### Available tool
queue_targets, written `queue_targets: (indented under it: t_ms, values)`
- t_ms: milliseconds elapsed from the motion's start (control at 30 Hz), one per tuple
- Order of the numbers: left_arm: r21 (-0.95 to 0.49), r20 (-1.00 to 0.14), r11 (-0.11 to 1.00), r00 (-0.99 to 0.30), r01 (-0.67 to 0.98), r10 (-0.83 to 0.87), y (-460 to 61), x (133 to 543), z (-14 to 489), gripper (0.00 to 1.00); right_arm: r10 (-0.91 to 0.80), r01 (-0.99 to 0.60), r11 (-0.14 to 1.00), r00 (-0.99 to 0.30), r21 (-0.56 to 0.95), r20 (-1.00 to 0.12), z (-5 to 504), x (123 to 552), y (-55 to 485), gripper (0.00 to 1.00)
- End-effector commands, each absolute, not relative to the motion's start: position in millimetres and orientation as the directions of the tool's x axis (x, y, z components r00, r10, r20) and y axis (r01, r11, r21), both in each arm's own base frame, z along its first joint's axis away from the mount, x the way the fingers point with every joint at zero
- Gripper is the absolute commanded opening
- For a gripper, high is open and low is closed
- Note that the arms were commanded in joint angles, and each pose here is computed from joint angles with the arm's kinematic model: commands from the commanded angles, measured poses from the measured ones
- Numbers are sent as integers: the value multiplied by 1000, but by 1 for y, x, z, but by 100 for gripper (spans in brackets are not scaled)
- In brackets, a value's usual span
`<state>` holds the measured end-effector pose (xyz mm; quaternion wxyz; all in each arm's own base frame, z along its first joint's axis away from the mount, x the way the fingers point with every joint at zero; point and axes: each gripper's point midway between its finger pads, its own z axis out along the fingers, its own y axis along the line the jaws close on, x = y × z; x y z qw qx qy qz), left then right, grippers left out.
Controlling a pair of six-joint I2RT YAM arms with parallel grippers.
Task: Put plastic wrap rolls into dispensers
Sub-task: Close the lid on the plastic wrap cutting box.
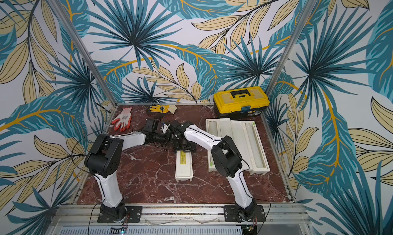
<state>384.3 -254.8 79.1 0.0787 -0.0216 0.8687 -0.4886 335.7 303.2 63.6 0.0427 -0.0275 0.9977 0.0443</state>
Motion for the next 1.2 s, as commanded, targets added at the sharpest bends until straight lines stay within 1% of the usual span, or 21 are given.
queue_targets:
  t_ms: [0, 33, 100, 267, 433, 633, 667, 800, 900, 1033, 1167]
  values:
    - [-684, 101, 705, -982, -186, -161, -227, 340, -1, 62, -68, -87, 991, -981, 100, -183, 77, 368, 306, 86]
    - [-683, 105, 706, -982, -187, -159, -226, 337, -2, 63, -71, -91, 990, -980, 103, -184, 81, 367, 306, 92]
    - [-673, 112, 714, -981, -193, -159, -223, 329, -5, 65, -70, -91, 989, -982, 118, -176, 86, 362, 305, 99]
    - [-643, 140, 734, -976, -219, -168, -215, 314, -18, 65, -46, -74, 982, -986, 172, -161, 99, 341, 302, 99]
    - [-630, 142, 744, -975, -223, -172, -213, 314, -23, 65, -57, -87, 975, -987, 203, -148, 104, 316, 303, 99]
    - [-627, 150, 745, -974, -227, -170, -212, 311, -25, 65, -55, -89, 969, -987, 230, -150, 102, 298, 298, 99]
    - [-624, 150, 748, -974, -225, -168, -212, 309, -25, 65, -57, -88, 970, -988, 228, -142, 99, 295, 296, 97]
    - [-626, 155, 749, -976, -218, -154, -211, 301, -22, 65, -66, -85, 973, -993, 215, -94, 81, 285, 292, 84]
    - [-627, 163, 749, -977, -212, -140, -211, 289, -20, 65, -63, -80, 972, -994, 222, -86, 71, 282, 292, 75]
    - [-625, 172, 753, -977, -207, -125, -209, 271, -18, 68, -62, -79, 970, -995, 229, -78, 64, 279, 292, 70]
    - [-627, 185, 756, -979, -188, -89, -216, 249, -14, 72, -70, -80, 969, -996, 234, -52, 55, 277, 294, 68]
